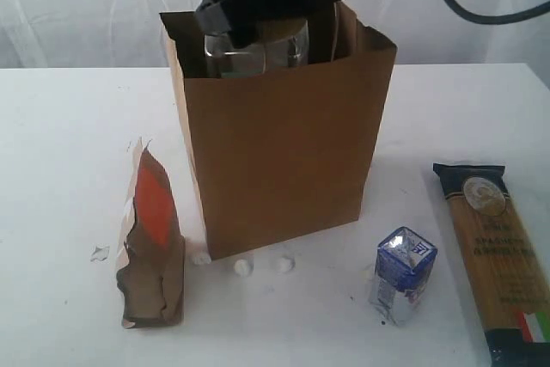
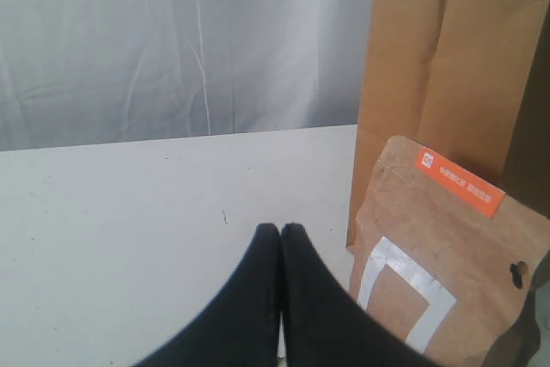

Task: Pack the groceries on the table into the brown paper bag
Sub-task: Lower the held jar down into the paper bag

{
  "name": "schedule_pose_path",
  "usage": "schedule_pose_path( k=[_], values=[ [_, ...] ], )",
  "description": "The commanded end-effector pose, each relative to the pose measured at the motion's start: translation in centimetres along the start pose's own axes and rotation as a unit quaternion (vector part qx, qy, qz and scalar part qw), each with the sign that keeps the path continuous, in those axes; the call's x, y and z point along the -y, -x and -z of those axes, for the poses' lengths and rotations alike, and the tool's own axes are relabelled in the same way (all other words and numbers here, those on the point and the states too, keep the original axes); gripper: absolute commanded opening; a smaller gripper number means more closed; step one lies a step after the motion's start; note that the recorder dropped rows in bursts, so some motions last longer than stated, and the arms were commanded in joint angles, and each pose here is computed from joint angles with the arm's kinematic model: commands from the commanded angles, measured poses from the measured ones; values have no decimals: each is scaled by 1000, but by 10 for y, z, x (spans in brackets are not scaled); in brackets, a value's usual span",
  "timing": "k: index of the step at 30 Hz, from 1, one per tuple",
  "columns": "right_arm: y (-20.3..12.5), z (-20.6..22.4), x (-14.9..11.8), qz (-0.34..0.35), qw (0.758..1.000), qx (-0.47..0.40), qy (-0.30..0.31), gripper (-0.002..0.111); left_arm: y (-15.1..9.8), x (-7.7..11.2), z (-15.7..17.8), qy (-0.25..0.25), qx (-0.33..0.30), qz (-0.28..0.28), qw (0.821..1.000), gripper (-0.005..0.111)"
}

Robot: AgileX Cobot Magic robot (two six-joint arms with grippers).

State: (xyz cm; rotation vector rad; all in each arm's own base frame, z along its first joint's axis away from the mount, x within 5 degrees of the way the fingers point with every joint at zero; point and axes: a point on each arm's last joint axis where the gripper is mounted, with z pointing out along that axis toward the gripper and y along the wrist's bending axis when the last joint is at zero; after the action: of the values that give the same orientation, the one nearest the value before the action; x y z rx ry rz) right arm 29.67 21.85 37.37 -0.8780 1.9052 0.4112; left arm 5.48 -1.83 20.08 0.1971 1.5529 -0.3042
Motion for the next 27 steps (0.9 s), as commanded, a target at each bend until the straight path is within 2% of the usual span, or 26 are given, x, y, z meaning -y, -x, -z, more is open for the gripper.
schedule_pose_path(
  k=[1,8,14,18,22,27],
  values=[
    [-3,0,11,-23,1000,-4,-12,88,-1,0,0,1,3,3,1000,0],
    [-6,0,13,-23,1000,-15,-10,88,-1,0,0,1,3,3,1000,0],
    [-7,0,12,-32,999,-25,-5,99,-1,0,0,1,3,3,1000,0],
    [-13,-3,22,-70,996,-59,-7,99,-1,0,0,1,3,3,1000,0],
    [-13,0,22,-66,996,-61,-7,99,-1,0,0,1,3,3,1000,0],
    [3,23,19,-66,998,-18,-13,99,-1,0,0,1,3,3,1000,0]
  ],
)
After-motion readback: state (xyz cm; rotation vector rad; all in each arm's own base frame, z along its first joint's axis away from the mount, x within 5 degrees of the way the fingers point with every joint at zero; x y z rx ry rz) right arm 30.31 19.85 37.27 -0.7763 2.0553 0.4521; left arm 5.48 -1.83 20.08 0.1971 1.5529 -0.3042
